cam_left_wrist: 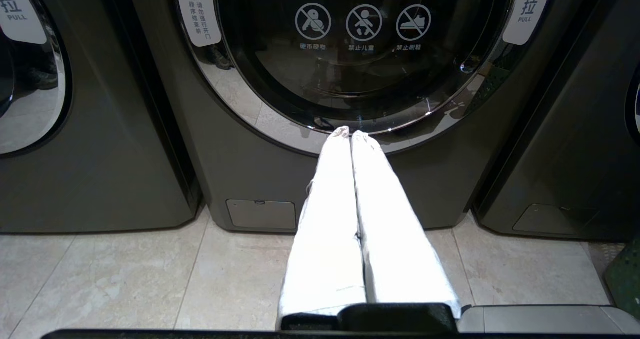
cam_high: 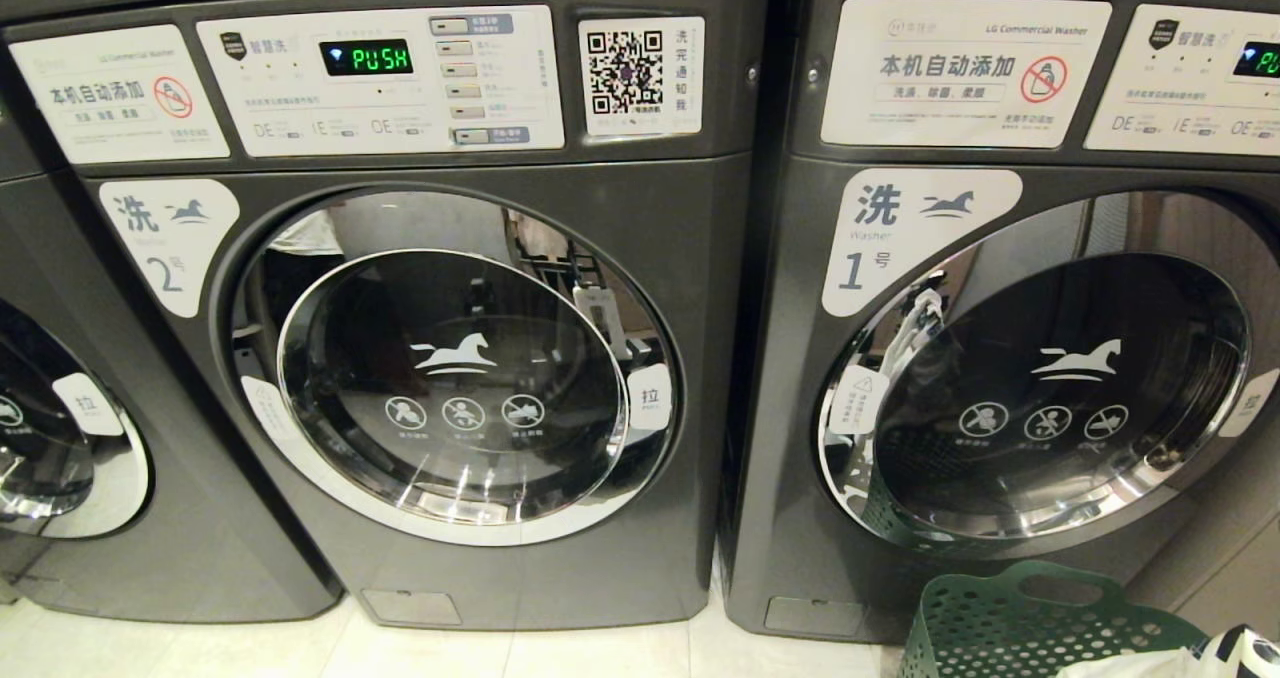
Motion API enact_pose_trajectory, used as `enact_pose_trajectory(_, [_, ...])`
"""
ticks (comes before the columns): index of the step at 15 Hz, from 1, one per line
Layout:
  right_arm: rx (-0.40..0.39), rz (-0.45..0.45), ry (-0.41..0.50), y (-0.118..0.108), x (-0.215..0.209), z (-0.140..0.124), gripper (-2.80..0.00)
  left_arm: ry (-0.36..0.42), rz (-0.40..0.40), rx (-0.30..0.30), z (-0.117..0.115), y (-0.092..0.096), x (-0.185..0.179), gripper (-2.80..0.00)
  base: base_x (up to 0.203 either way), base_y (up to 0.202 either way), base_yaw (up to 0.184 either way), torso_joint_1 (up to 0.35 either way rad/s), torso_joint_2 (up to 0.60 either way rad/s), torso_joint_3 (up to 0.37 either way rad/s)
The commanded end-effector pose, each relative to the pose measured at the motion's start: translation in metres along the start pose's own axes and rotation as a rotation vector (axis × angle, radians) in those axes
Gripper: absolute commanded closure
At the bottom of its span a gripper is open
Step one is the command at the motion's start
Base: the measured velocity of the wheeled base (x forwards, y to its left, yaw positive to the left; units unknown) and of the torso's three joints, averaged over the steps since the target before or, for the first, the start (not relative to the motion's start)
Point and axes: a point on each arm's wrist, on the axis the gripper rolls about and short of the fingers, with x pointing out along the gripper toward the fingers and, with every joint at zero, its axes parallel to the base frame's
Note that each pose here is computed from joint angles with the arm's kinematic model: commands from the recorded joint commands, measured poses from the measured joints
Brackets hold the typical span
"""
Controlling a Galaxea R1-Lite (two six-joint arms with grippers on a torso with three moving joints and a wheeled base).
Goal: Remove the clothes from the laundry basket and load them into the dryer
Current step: Put the clothes in the dryer
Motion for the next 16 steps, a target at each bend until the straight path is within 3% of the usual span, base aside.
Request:
enact_pose_trajectory(1, [-0.001,0.001,0.001,0.0000,0.0001,0.0000,0.00,0.000,0.000,0.000,0.0000,0.0000,0.0000,0.00,0.000,0.000,0.000,0.000,0.00,0.000])
enact_pose_trajectory(16, [0.000,0.001,0.001,0.0000,0.0001,0.0000,0.00,0.000,0.000,0.000,0.0000,0.0000,0.0000,0.00,0.000,0.000,0.000,0.000,0.00,0.000])
